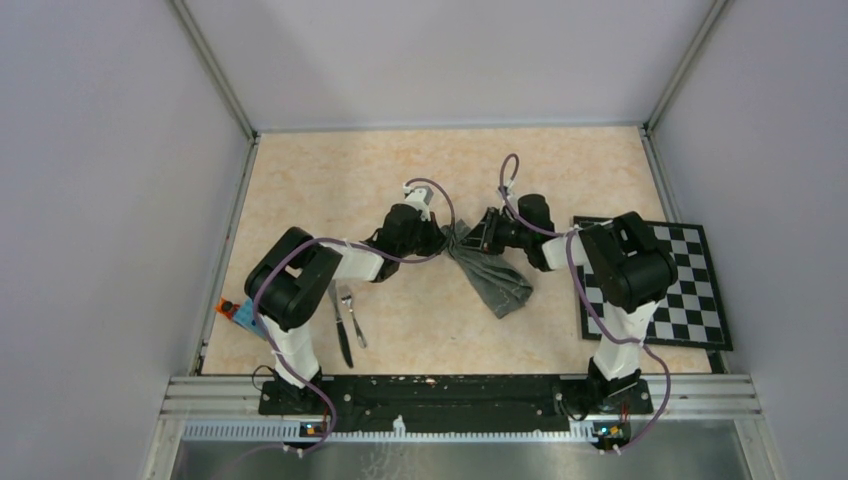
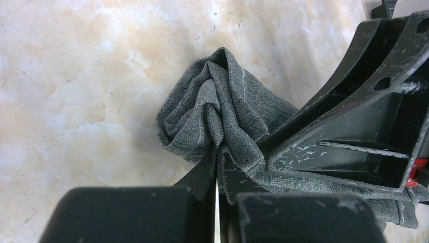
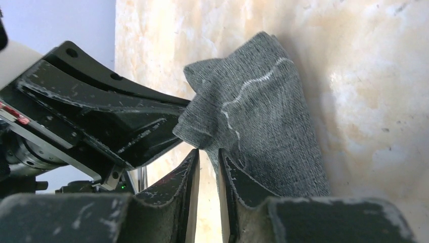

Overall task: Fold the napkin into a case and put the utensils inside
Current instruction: Grasp the top corner of the smaller rectangle folded napkin from the folded napkin.

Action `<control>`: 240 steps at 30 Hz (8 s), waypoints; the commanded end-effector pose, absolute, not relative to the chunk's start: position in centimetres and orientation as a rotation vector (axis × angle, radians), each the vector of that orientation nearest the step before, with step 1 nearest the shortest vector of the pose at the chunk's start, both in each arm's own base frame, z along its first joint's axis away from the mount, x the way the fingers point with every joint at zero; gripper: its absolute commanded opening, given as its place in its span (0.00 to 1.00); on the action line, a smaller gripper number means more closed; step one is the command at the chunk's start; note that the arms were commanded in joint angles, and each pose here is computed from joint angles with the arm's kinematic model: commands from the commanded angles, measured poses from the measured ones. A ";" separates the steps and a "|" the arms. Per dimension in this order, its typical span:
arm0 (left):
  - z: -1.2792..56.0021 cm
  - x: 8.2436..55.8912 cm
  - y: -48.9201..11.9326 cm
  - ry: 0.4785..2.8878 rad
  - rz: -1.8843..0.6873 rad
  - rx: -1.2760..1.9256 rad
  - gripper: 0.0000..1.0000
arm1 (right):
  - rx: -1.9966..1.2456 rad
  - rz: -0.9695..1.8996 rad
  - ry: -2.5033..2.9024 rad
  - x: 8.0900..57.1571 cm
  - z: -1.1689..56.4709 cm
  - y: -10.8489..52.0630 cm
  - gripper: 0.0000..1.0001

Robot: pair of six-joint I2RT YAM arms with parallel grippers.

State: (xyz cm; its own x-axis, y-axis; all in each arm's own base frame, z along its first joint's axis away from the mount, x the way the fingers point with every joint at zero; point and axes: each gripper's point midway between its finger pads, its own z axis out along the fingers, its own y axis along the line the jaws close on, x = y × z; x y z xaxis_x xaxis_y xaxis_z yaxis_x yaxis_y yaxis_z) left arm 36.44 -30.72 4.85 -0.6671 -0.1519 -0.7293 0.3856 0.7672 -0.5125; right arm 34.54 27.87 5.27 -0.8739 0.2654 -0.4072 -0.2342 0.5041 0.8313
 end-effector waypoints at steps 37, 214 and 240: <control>10.9 36.9 -33.0 2.015 -1.011 0.209 0.00 | -0.230 1.062 2.318 36.1 4.1 32.0 0.00; 5.1 37.3 -32.0 2.236 -1.011 -0.001 0.00 | -0.207 1.140 2.289 34.9 8.2 31.4 0.23; 8.9 37.2 -33.5 2.169 -1.067 0.089 0.01 | -0.094 1.250 2.322 36.1 4.6 31.0 0.00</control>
